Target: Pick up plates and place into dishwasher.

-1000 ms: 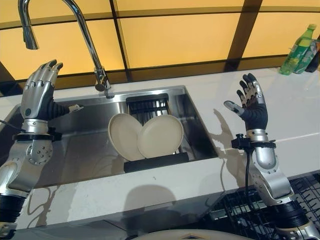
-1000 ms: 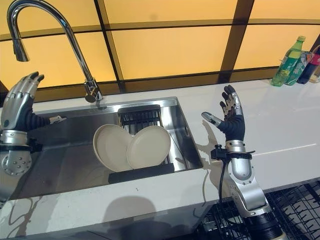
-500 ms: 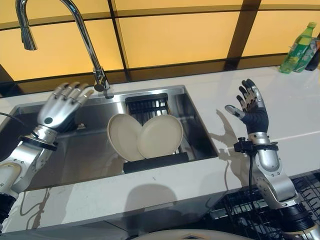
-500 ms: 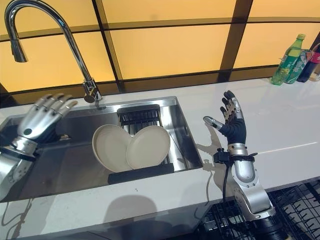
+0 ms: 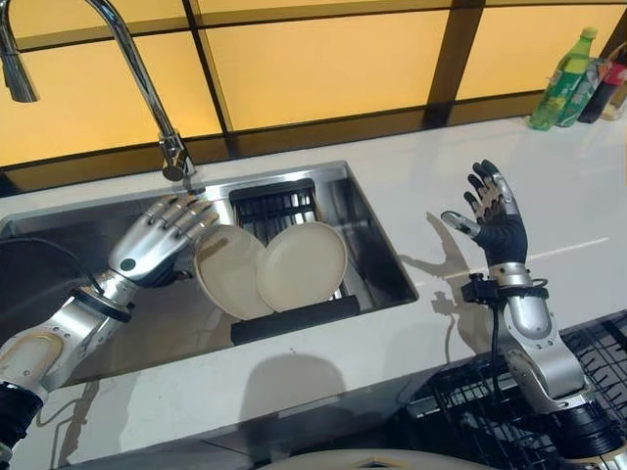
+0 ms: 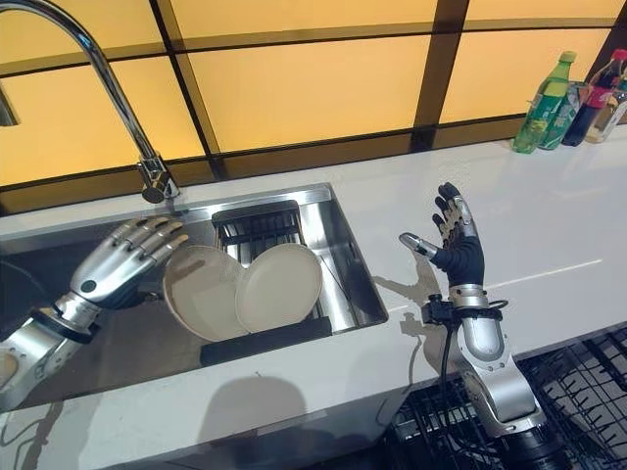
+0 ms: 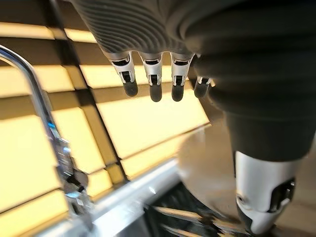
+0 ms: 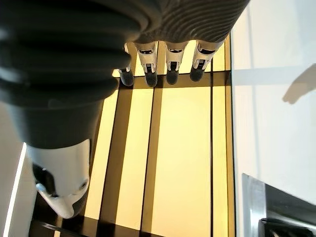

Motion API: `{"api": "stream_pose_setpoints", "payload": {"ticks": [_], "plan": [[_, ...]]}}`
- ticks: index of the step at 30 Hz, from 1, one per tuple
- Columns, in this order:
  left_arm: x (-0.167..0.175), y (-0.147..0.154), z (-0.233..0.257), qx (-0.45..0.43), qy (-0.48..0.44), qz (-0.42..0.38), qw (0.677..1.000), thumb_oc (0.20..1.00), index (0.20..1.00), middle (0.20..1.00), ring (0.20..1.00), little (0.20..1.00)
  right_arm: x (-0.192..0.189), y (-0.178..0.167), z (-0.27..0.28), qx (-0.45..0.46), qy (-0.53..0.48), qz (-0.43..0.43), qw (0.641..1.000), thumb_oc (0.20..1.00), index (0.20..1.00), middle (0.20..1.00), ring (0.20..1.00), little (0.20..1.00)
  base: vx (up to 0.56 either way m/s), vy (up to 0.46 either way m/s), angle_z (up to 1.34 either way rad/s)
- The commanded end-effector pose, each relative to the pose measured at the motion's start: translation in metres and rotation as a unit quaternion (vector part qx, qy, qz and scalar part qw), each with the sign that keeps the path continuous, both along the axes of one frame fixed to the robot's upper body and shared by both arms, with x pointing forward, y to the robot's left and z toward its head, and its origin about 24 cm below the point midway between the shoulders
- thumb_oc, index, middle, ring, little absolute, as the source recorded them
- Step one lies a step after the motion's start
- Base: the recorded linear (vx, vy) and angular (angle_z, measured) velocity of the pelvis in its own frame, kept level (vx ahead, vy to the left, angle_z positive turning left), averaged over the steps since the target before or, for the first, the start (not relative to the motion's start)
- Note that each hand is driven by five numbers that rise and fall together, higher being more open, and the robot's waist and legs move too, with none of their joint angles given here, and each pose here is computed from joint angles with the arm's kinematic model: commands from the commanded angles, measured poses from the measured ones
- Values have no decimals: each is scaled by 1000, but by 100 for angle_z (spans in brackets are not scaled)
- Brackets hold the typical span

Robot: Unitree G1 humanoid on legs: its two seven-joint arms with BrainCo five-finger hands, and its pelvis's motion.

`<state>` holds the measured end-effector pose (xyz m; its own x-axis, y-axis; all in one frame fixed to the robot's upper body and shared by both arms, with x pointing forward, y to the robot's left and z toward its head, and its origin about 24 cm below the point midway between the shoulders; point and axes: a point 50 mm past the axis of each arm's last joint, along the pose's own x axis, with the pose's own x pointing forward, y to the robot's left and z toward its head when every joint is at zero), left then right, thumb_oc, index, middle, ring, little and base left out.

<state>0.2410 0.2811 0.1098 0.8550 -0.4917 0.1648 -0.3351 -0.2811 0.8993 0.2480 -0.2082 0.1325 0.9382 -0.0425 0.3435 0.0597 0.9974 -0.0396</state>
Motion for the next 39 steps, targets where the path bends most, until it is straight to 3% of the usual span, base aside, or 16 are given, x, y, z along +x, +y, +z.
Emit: {"api": "stream_pose_setpoints", "payload": {"ticks": [1, 14, 28, 29, 30, 31, 39], "plan": [[6, 15, 20, 32, -36, 9, 999, 1000, 1000, 1000, 1000, 1000, -1, -6, 13, -26, -24, 11, 999, 1000, 1000, 1000, 1000, 1000, 58, 24, -2], [2, 24, -9, 99, 58, 33, 993, 1000, 1000, 1000, 1000, 1000, 0, -11, 11, -36, -15, 11, 999, 1000, 1000, 1000, 1000, 1000, 50, 15, -1], [0, 32, -7, 120, 67, 33, 990, 1000, 1000, 1000, 1000, 1000, -4, -14, 9, -31, -11, 10, 999, 1000, 1000, 1000, 1000, 1000, 9, -12, -2], [0, 32, -5, 125, 71, 34, 989, 865, 865, 865, 865, 865, -4, -13, 9, -30, -11, 10, 999, 1000, 1000, 1000, 1000, 1000, -14, -34, 0], [1, 32, -5, 127, 74, 33, 989, 602, 602, 602, 602, 602, -4, -13, 9, -29, -11, 9, 999, 1000, 1000, 1000, 1000, 1000, -18, -32, 0], [1, 32, -5, 132, 77, 33, 988, 200, 200, 200, 200, 200, -3, -13, 9, -28, -11, 8, 1000, 1000, 1000, 1000, 1000, 1000, 0, 0, 0], [5, 30, 3, 143, 86, 29, 986, 200, 200, 200, 200, 200, -3, -14, 10, -21, -13, -1, 1000, 1000, 1000, 1000, 1000, 1000, -9, -5, 0]]}}
